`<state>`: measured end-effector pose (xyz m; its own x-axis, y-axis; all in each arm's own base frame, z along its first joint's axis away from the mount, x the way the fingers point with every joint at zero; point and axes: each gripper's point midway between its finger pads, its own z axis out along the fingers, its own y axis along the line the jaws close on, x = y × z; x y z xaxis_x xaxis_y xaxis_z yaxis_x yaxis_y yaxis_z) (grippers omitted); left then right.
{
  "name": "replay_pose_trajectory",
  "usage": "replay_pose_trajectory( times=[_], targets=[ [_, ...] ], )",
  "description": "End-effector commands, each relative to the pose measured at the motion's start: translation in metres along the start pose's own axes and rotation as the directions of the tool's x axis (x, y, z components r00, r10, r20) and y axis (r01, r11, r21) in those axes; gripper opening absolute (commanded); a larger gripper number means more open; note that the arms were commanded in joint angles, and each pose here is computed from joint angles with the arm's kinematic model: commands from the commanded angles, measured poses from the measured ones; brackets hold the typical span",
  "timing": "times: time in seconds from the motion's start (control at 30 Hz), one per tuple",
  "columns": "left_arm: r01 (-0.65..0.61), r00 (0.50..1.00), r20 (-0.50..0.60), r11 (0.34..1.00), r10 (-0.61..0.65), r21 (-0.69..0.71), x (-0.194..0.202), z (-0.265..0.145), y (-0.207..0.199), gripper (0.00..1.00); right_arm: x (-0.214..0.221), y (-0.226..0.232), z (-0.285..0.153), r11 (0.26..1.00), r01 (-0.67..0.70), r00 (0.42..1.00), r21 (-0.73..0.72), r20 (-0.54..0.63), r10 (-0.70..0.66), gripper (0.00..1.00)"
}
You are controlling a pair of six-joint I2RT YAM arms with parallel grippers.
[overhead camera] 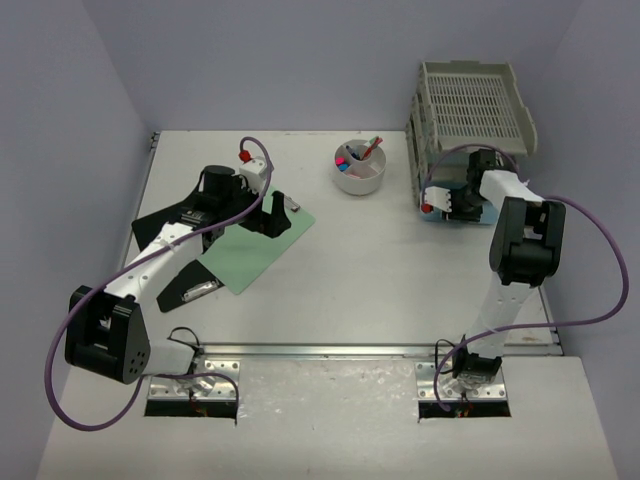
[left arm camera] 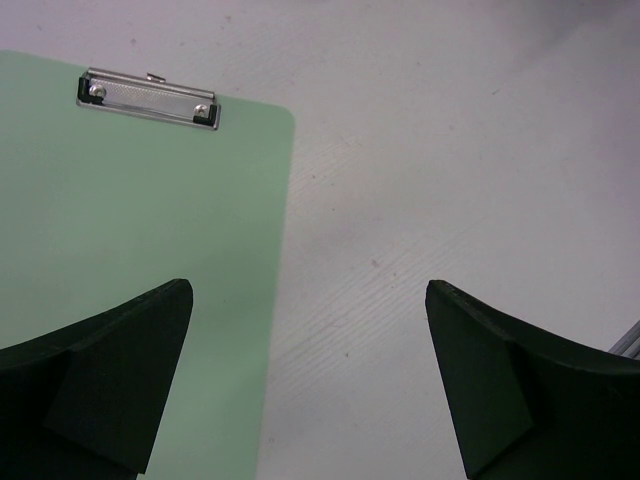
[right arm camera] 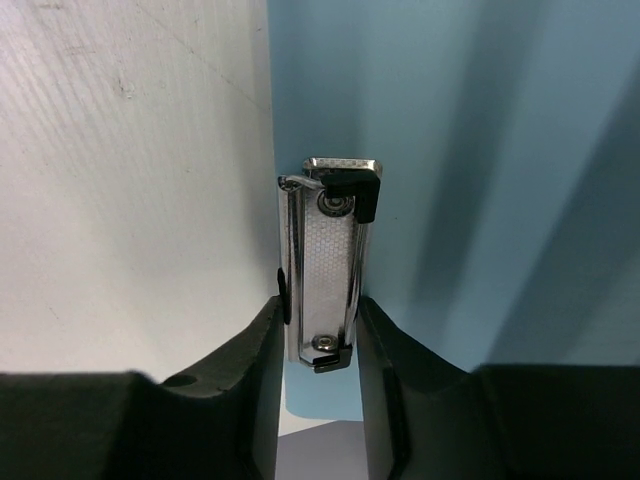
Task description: Organize the desk
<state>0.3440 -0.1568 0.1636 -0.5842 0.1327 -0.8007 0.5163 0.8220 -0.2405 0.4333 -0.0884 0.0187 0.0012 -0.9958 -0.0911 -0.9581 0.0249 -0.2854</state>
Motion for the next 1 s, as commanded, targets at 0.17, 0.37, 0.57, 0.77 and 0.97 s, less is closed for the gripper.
replay_pose_trajectory(
  times=[0.17,0.37,0.57,0.77,0.97],
  targets=[
    [-0.030,0.997,0.067,1.000,0.030,-0.001,-0.026,-0.004,0.002,1.00,0.002,-0.057,-0.019,0.983,0.025,1.000,0.183,-0.021,-0.021,0.60],
    [-0.029,0.997,0.073,1.000,0.029,-0.001,-0.027,-0.007,0.000,1.00,0.005,-0.070,-0.042,0.967,0.041,0.999,0.252,-0.040,-0.032,0.64],
    [-0.027,0.997,0.078,1.000,0.028,-0.004,-0.026,-0.012,-0.001,1.00,-0.002,-0.071,-0.066,0.947,0.042,0.999,0.317,-0.027,-0.035,0.66],
    [-0.028,0.995,0.094,1.000,0.029,-0.010,-0.026,-0.018,-0.003,1.00,-0.023,-0.045,-0.093,0.932,0.022,0.998,0.363,0.050,-0.043,0.66],
    [-0.019,0.995,0.101,1.000,0.019,-0.005,-0.025,-0.020,-0.005,1.00,-0.036,0.007,-0.083,0.955,0.007,0.994,0.297,0.099,-0.039,0.58]
  ],
)
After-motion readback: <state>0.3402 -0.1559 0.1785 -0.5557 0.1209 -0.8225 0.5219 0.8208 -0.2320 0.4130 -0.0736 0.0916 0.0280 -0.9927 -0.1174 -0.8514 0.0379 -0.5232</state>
